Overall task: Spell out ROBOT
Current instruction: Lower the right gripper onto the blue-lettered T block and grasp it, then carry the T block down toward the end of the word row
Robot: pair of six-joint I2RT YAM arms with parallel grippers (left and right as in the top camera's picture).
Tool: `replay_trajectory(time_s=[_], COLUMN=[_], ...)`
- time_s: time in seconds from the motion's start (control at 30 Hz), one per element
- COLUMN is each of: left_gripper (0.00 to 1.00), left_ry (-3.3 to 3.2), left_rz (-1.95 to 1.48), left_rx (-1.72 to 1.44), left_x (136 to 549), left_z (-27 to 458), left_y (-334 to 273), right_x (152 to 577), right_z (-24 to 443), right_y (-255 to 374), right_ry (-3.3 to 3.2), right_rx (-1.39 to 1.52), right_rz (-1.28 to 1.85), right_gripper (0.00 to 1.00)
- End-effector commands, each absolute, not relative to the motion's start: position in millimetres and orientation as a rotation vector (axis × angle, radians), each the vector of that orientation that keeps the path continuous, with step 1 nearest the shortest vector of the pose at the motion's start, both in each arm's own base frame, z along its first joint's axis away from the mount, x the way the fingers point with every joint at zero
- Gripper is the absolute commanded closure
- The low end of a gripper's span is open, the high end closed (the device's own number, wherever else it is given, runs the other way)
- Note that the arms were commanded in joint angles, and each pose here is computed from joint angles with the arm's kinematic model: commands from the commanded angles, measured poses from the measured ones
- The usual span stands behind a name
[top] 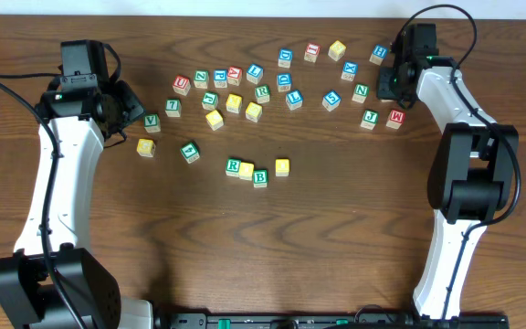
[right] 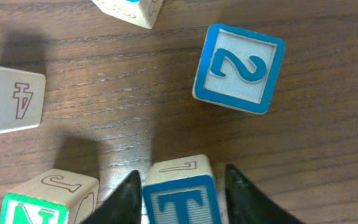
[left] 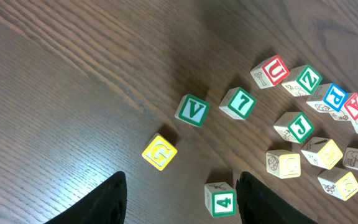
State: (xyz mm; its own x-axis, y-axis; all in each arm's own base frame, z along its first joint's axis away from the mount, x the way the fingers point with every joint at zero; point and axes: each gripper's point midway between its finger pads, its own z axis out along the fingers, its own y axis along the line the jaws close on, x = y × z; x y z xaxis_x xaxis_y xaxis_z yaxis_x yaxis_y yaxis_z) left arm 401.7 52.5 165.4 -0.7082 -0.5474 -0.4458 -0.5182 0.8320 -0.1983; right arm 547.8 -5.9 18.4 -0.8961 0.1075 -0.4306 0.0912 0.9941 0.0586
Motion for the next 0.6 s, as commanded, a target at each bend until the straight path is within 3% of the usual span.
replay_trajectory(time_s=[0.0,0.3,0.57], left_gripper=[0.44,0.44,0.44], left_ry=[2.528,2.528,2.528], left_rz=[-0.056,-0.056,-0.056], left_rx=[-0.774,-0.774,-0.774], left_x=[402.1,402.2,402.2], left_z=[160.7,160.7,160.7], left_y=[54.5,54.5,54.5], right_x=[547.7,545.5,547.9], right_z=[10.2,14.6,74.4], right_y=[-14.1,-12.7,-11.2], right_ry=[2.699,2.700,2.608], right_rx=[0.150,0.203,0.193], right_rz=[0.016,0.039,0.052], right_gripper=[0.69,0.79,0.77])
